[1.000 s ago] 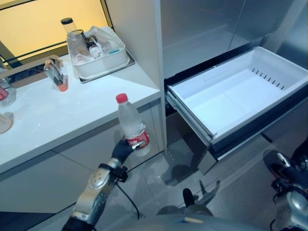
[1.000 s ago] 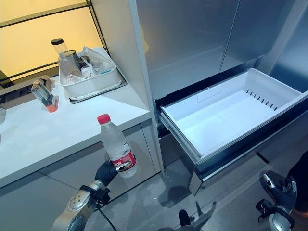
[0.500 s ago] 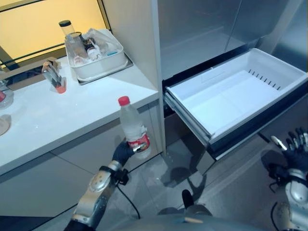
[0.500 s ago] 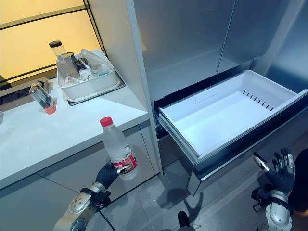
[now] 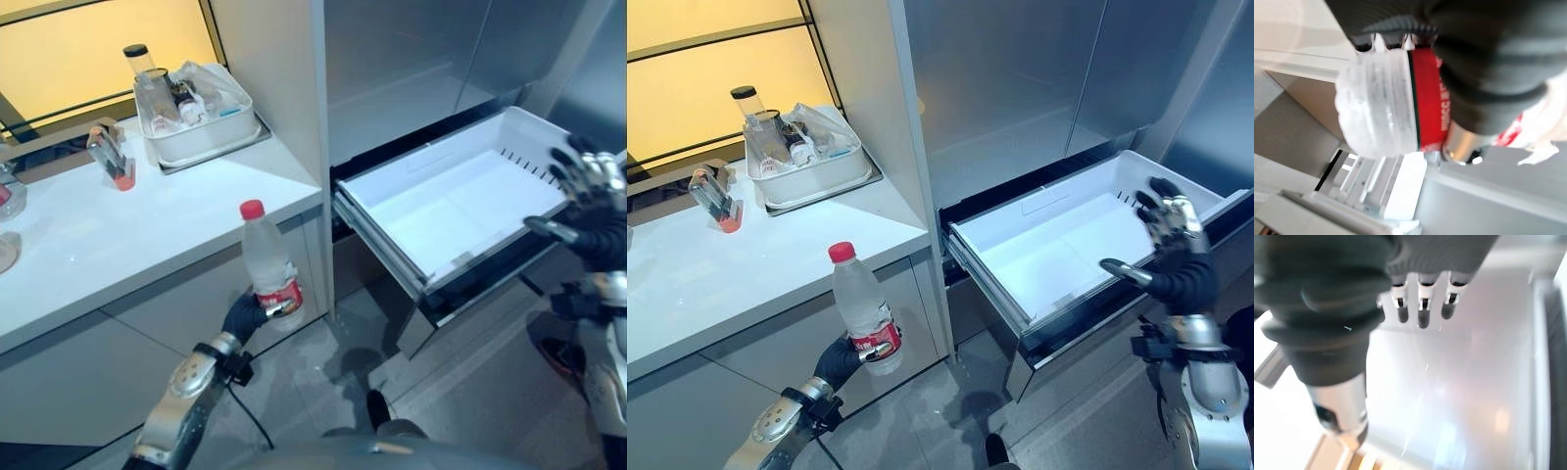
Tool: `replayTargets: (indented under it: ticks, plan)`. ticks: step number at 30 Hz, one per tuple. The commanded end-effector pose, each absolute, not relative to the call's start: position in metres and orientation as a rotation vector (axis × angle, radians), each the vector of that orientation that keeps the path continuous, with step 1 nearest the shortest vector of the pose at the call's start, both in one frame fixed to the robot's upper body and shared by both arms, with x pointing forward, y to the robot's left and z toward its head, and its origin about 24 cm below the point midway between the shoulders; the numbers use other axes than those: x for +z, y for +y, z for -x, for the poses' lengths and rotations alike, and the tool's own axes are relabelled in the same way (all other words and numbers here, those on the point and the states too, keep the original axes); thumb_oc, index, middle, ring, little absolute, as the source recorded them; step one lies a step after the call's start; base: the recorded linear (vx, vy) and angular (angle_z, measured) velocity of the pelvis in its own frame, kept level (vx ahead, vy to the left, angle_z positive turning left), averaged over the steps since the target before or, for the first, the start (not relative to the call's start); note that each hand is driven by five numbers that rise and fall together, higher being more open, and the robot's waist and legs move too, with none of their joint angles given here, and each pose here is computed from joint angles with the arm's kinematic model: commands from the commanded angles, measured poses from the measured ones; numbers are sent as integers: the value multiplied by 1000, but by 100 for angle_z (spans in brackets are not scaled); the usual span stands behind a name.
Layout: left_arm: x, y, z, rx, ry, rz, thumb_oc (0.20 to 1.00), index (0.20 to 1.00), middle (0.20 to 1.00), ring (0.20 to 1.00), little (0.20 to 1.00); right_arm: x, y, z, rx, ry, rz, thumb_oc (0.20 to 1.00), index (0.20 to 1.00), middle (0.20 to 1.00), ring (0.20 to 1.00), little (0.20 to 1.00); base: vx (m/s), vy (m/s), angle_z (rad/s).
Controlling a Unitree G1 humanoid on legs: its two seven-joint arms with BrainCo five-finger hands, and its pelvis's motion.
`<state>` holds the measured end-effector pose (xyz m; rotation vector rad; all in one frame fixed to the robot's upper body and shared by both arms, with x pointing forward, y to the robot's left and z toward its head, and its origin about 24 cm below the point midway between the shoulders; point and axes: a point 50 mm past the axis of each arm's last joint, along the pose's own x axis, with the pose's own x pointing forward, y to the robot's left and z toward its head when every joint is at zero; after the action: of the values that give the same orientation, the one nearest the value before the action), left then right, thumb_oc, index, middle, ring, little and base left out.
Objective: Take the drinks into the refrigerator
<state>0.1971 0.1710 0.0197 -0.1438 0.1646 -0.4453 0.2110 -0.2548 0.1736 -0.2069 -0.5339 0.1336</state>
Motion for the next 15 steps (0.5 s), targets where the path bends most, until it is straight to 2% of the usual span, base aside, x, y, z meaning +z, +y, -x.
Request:
replayTargets:
  ticks: [1,9,15]
  plan:
    - [85,171,-220,-545,-154,107,200,200,200,200,200,197,-239,-225,300,-591,220,1000,1000,1000,1000,1000,0,0,0]
    - [80,152,-230,-639,-119,75,200,200,200,200,200,198,-189,-259,615,-479,280,1000,1000,1000,1000,1000,-10,-7,10]
    - [70,124,-248,-637,-96,37,200,200,200,200,200,169,-154,-297,606,-378,313,1000,1000,1000,1000,1000,-8,-4,11]
